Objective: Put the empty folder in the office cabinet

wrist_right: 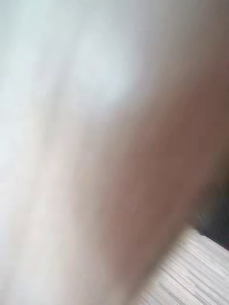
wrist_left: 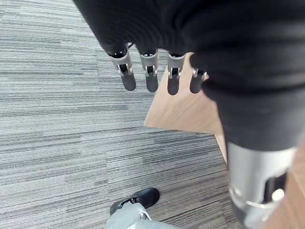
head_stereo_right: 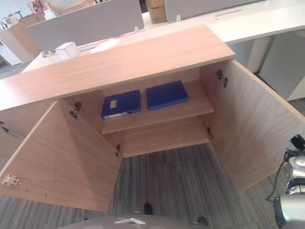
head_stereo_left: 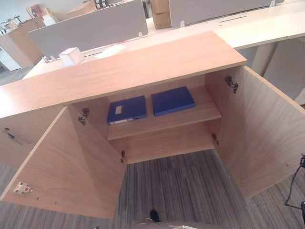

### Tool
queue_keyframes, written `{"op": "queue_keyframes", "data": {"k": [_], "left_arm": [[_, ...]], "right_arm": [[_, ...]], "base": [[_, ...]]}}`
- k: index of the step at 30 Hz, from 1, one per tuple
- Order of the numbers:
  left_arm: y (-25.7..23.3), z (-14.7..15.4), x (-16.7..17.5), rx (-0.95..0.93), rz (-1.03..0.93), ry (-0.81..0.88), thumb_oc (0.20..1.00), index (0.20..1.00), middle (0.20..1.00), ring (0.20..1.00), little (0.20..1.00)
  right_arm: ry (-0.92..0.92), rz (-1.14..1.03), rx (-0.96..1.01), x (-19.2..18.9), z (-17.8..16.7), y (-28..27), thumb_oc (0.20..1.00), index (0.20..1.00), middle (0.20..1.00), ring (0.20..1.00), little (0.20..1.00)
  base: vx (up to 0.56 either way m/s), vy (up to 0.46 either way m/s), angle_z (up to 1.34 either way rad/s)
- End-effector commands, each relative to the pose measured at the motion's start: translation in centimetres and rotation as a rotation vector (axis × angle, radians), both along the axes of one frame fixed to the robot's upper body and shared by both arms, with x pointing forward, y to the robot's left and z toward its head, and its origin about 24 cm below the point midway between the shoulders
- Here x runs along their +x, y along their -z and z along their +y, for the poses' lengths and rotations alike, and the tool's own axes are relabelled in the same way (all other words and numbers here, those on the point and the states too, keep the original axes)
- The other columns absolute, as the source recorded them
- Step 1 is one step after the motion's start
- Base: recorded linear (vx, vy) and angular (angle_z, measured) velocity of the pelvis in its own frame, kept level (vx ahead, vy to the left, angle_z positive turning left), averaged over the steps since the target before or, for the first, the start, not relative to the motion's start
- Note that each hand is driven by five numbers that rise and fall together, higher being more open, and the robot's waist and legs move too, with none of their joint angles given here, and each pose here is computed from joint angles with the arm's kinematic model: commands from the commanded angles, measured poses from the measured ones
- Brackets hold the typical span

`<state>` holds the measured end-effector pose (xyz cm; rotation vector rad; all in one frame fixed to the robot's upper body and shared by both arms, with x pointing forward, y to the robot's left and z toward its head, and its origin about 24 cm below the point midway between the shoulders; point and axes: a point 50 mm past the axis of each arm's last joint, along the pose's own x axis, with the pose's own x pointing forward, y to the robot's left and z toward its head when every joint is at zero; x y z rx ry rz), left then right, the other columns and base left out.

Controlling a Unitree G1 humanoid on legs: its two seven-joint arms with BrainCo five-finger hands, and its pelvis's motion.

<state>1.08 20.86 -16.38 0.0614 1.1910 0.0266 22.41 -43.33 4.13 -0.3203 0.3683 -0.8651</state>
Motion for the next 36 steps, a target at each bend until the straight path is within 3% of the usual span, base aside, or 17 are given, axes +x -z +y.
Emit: {"op": "queue_keyframes", "data": {"k": [1, 5, 9, 11, 12, 14, 18, 28, 36], "left_arm": [[-0.4, 1.9, 1.4, 0.066, -0.029, 0.079, 1.0, 1.0, 1.0, 1.0, 1.0], [-0.3, 2.4, 1.1, 0.086, -0.005, 0.085, 1.0, 1.0, 1.0, 1.0, 1.0], [-0.3, 2.7, 1.2, 0.099, -0.001, 0.073, 1.0, 1.0, 1.0, 1.0, 1.0], [-0.4, 3.0, 1.7, 0.113, -0.017, 0.05, 1.0, 1.0, 1.0, 1.0, 1.0], [-0.4, 3.0, 1.7, 0.113, -0.017, 0.049, 1.0, 1.0, 1.0, 1.0, 1.0], [-0.5, 3.4, 2.6, 0.123, -0.05, -0.003, 1.0, 1.0, 1.0, 1.0, 1.0], [-0.6, 3.7, 3.3, 0.133, -0.066, -0.023, 1.0, 1.0, 1.0, 1.0, 1.0], [-0.9, 5.4, 2.1, 0.188, -0.025, -0.024, 1.0, 1.0, 1.0, 1.0, 1.0], [-2.3, 8.2, 4.7, 0.289, -0.103, -0.033, 1.0, 1.0, 1.0, 1.0, 1.0]], "right_arm": [[-0.293, -0.103, 0.005, 3.9, 3.3, -1.5, 1.0, 1.0, 1.0, 1.0, 1.0], [-0.6, -0.07, 0.027, 5.6, 8.1, -0.3, 1.0, 1.0, 1.0, 1.0, 1.0], [-0.755, -0.069, 0.084, 6.0, 11.7, 1.0, 1.0, 1.0, 1.0, 1.0, 1.0], [-0.932, -0.085, 0.149, 6.1, 16.3, 2.2, 1.0, 1.0, 1.0, 1.0, 1.0], [-0.933, -0.085, 0.15, 6.1, 16.3, 2.2, 1.0, 1.0, 1.0, 1.0, 1.0], [-1.076, -0.08, 0.199, 5.9, 20.2, 3.1, 1.0, 1.0, 1.0, 1.0, 1.0], [-1.164, -0.074, 0.217, 6.1, 22.6, 3.3, 1.0, 1.0, 1.0, 1.0, 1.0], [-1.258, -0.051, 0.149, 9.4, 26.4, 2.0, 1.0, 1.0, 1.0, 1.0, 1.0], [-1.049, -0.054, 0.153, 12.3, 25.4, 1.4, 1.0, 1.0, 1.0, 1.0, 1.0]], "base": [[0.0, 0.0, 0.0], [-0.02, -0.016, -0.04], [0.01, -0.023, -0.09], [0.01, -0.018, -0.04], [-0.01, -0.013, -0.08], [-0.04, 0.012, -0.03], [-0.07, 0.021, -0.02], [0.06, 0.127, 0.42], [0.01, 0.069, 0.42]]}}
